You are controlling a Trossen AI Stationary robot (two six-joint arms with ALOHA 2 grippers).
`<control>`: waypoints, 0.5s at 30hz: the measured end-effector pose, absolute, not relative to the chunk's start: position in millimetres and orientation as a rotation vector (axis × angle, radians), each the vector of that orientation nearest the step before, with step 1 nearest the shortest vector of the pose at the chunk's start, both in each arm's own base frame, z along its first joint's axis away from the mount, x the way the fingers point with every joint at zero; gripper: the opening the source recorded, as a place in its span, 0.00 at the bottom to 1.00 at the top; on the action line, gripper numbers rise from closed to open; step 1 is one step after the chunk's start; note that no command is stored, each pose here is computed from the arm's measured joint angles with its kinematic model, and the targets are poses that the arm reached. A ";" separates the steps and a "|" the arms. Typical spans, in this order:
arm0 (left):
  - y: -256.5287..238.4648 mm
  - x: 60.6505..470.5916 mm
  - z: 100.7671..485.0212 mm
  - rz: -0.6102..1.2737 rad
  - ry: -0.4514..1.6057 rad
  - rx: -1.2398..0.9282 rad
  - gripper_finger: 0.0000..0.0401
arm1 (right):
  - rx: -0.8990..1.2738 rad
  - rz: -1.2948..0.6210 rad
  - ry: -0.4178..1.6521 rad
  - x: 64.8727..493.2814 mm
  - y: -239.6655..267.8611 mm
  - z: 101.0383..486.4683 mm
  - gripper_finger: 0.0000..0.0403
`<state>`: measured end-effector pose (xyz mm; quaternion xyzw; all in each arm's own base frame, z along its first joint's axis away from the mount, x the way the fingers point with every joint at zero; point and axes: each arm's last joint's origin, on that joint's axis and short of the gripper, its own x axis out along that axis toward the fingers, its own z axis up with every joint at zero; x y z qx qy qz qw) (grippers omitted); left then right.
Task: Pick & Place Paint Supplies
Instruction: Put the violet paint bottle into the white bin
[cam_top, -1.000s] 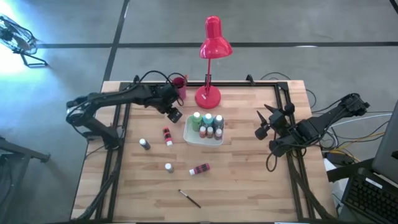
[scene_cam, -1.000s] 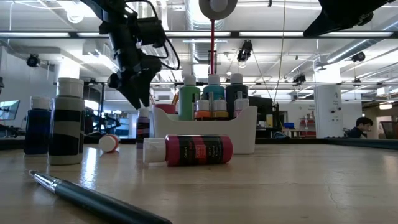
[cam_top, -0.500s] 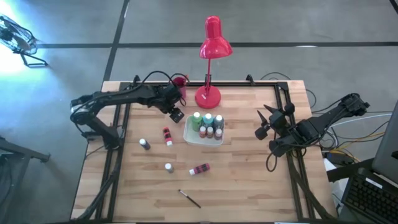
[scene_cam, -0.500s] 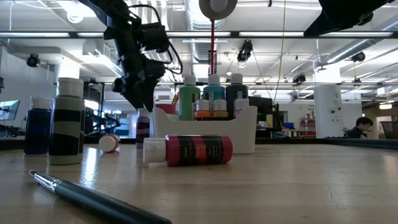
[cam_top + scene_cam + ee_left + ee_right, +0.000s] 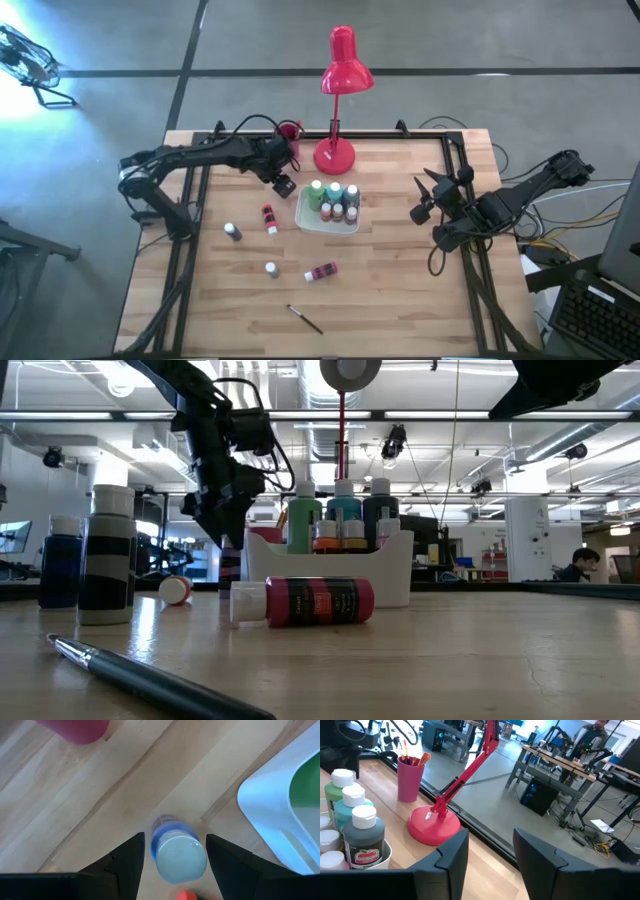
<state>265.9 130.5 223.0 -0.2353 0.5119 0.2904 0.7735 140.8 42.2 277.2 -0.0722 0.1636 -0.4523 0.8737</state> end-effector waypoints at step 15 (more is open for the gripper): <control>130.7 265.9 223.5 0.603 1.124 -0.469 0.35 | -0.151 -0.945 0.342 140.7 42.2 277.2 0.46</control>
